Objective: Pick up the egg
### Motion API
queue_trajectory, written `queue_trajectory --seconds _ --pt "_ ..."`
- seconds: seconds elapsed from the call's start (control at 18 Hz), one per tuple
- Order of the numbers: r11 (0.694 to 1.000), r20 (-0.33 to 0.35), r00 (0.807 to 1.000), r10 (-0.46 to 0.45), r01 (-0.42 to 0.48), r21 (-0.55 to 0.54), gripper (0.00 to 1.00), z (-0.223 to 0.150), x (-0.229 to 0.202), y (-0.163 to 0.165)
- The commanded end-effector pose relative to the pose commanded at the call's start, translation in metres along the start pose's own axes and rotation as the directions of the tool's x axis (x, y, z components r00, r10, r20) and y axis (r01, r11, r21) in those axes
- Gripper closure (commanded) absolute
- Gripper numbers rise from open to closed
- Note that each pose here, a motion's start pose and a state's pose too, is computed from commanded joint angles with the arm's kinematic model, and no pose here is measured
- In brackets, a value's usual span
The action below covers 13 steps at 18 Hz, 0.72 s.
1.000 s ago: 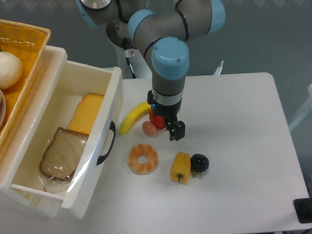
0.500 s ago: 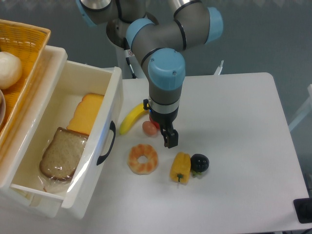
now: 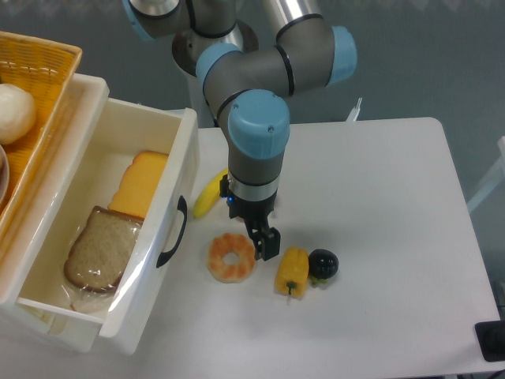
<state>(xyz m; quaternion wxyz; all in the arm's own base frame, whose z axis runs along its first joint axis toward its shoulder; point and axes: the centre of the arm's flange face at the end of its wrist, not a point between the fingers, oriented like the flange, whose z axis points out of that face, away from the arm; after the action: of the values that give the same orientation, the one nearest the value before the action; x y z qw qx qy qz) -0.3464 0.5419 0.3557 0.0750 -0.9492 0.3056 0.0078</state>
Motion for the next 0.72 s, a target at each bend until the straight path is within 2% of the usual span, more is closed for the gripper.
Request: queue_trajectory --seconds 0.17,0.39,0.56,0.72 --pt "0.995 -0.026 0.994 0.104 -0.104 -0.001 0.0 0.012 0.011 0.002" --pt "0.967 -0.047 0.965 0.256 -0.256 0.007 0.0 0.021 0.017 0.004" --pt "0.922 -0.084 0.918 0.387 -0.387 0.021 0.0 0.039 0.027 0.008" --pt "0.885 -0.136 0.874 0.466 -0.464 0.048 0.0 0.064 0.043 0.013"
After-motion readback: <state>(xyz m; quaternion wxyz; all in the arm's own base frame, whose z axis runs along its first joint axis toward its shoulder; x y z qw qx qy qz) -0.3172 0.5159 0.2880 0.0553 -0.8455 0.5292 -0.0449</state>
